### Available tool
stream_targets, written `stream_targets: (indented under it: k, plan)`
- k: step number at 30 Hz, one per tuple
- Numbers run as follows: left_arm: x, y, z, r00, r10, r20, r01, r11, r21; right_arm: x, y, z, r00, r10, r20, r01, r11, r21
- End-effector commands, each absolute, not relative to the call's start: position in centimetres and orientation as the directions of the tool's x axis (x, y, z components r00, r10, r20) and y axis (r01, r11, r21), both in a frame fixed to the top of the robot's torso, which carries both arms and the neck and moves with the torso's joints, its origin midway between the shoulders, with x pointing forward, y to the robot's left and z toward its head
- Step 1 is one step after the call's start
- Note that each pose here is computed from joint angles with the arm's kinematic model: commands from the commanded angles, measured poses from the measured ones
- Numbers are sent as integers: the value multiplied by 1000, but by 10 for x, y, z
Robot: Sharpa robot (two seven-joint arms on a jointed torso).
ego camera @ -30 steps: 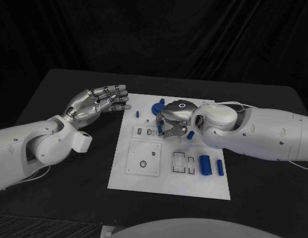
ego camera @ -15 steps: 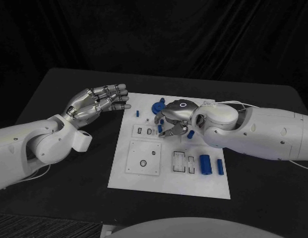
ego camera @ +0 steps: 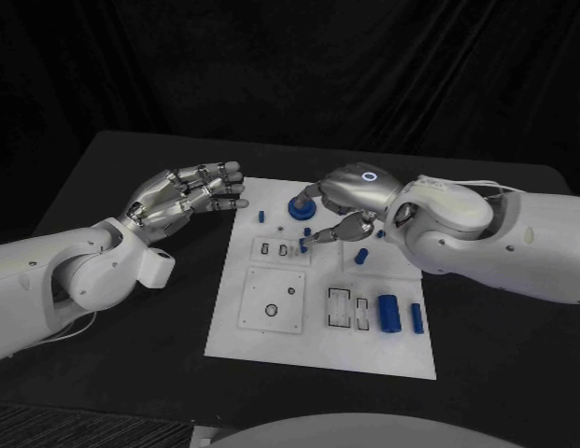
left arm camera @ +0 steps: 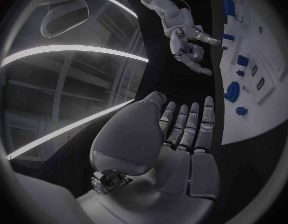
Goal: Assemble the parts on the task board
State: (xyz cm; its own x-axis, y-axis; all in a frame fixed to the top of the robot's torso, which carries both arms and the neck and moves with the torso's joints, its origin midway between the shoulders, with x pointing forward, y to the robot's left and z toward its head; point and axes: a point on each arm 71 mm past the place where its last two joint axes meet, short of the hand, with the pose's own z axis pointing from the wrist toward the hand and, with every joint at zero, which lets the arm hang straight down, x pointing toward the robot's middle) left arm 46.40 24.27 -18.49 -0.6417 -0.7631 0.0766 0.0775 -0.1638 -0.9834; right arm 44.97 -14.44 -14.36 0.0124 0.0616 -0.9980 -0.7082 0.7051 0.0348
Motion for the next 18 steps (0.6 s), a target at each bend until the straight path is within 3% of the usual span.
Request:
stream_targets:
  k: [1,7,9,14,18]
  plan:
    - [464,240,-184,-637,-767,72,91,-168,-982,442,-151,-115,141,181,-973,-739,673,18]
    - [464,239,-181,-603,-797,38,129,-144,-981,436,-177,-78,256,242,-936,-731,682,-24]
    - [463,239,-179,-599,-800,-30,175,-95,-980,437,-187,-70,286,256,-924,-719,694,-30]
    - [464,234,-173,-566,-788,-241,291,82,-953,442,-207,-65,299,252,-920,-681,732,-21]
    - [469,228,-171,-563,-727,-394,317,250,-915,447,-216,-66,265,246,-932,-656,755,12]
